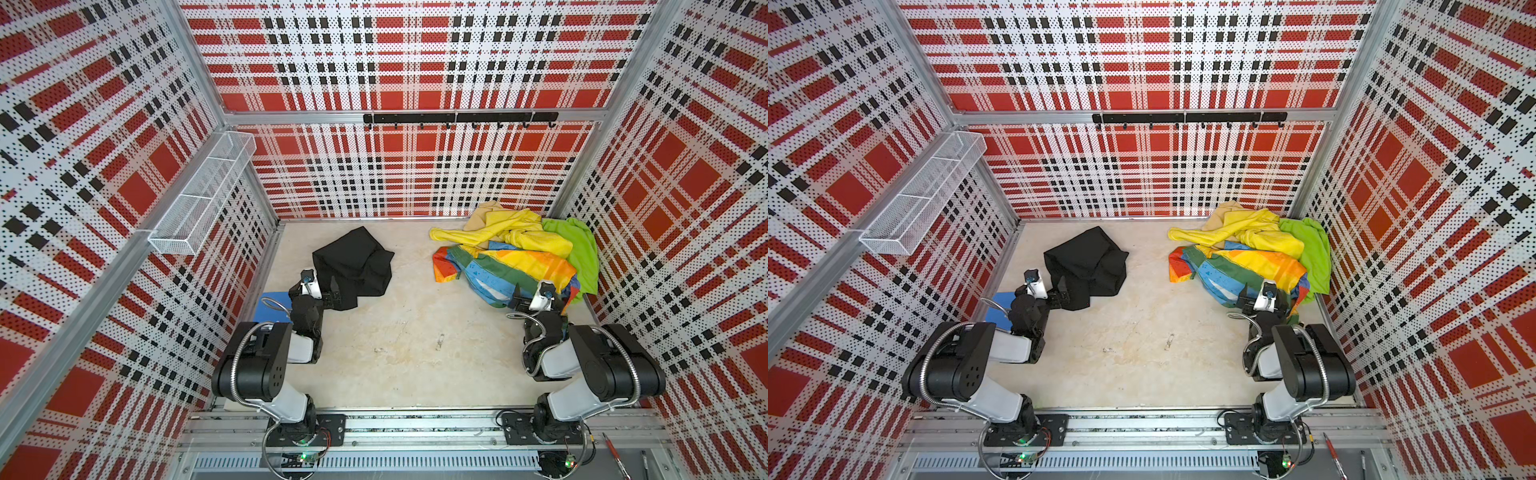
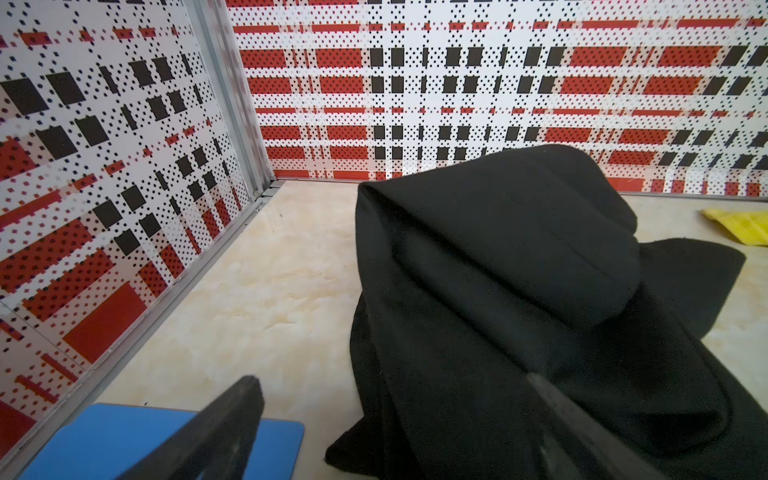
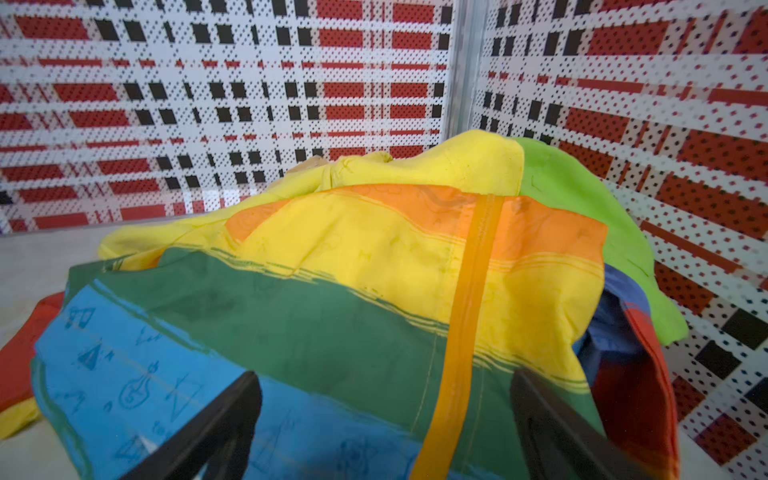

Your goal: Pick out a specific cloth from the pile

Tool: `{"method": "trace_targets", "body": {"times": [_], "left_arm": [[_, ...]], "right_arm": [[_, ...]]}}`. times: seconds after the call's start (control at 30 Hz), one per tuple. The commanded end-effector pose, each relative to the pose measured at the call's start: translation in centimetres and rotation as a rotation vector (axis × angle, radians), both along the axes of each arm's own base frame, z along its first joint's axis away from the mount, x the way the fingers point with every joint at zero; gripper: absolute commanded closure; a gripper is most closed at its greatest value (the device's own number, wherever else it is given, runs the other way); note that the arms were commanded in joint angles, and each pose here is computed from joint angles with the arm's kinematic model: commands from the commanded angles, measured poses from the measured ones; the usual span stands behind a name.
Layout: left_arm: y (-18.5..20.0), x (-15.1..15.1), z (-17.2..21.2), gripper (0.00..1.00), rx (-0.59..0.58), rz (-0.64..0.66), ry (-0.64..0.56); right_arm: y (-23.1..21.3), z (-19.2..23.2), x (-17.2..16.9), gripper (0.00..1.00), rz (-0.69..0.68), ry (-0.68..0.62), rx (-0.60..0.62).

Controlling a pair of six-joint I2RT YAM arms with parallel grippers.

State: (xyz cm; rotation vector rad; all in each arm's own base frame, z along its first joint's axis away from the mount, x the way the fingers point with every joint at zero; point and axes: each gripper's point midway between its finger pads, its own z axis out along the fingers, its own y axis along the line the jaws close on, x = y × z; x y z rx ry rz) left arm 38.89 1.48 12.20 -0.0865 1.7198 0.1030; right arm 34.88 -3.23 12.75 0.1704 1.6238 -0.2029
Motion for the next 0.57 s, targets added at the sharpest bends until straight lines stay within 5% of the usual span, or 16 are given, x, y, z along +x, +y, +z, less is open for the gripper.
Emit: {"method": "trace_targets", "body": {"times": [0.0,0.1,0.53], "left_arm": [[0.0,0.3,1.2,0.01,-0.001,0.005,-0.043],[0.0,0.3,1.2,0.01,-0.002,0.006,-0.044],[-0.3,0.4,1.1,0.01,0.002,-0.011,-0.041]], "right_arm": [[1.8,2.3,1.8,0.0,0.109,-0.061,-0.043],[0.7,1.1,3.6,0.0,0.04,0.028,-0.013],[0.5,1.3,3.4,0.0,0.033,0.015,-0.008]]}}
